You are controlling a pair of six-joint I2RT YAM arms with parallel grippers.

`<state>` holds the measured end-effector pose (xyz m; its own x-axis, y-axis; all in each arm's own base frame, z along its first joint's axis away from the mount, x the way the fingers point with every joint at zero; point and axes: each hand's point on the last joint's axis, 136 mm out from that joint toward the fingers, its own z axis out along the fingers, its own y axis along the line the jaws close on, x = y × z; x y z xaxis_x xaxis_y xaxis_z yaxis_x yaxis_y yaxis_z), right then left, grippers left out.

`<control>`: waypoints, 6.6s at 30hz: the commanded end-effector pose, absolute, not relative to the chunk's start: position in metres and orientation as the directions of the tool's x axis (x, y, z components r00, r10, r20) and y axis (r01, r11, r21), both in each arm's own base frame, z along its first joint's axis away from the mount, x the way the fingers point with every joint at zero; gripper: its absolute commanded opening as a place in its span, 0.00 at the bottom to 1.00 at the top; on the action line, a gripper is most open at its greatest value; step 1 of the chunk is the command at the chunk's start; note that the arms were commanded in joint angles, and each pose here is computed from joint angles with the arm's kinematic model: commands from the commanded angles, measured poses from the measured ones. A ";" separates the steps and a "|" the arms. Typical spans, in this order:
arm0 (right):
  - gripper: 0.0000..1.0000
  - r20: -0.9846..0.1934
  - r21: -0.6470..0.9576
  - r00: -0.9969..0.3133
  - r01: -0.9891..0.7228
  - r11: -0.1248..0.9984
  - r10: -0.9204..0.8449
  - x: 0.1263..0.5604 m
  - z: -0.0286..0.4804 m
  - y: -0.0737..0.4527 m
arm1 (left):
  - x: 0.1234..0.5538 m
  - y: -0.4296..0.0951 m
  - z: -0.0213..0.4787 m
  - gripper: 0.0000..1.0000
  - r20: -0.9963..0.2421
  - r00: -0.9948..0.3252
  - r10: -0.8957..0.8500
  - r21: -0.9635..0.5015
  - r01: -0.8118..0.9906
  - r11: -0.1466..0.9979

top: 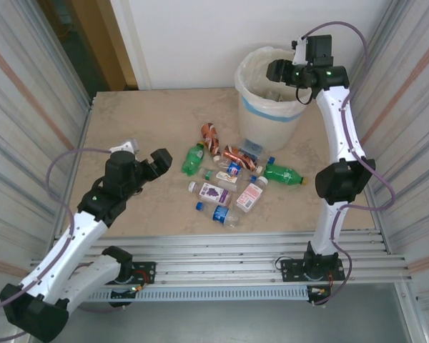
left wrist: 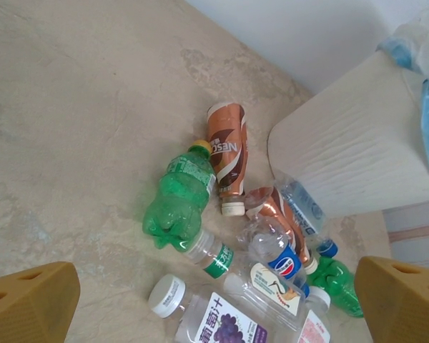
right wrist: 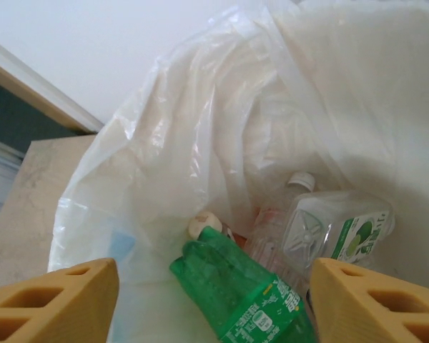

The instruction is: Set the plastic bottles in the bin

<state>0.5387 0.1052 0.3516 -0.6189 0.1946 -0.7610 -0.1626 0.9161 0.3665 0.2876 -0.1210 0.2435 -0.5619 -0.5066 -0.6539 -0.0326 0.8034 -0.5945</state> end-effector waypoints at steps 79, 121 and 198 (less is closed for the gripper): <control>0.98 -0.705 0.247 -0.614 0.257 0.934 0.356 0.324 0.291 0.020 | 0.403 -0.204 0.029 0.62 -0.210 -0.957 0.203 -0.017 0.211 0.977; 0.91 -0.729 0.589 -0.675 -0.532 0.608 0.115 0.332 0.376 0.277 | 0.297 -0.250 0.279 0.44 -0.867 -0.498 0.017 -0.351 0.634 0.690; 0.14 -0.956 0.003 -0.292 -0.048 0.999 -0.011 0.565 0.438 0.052 | 0.295 -0.227 0.304 0.99 -0.893 -0.431 -0.128 -0.357 0.509 0.783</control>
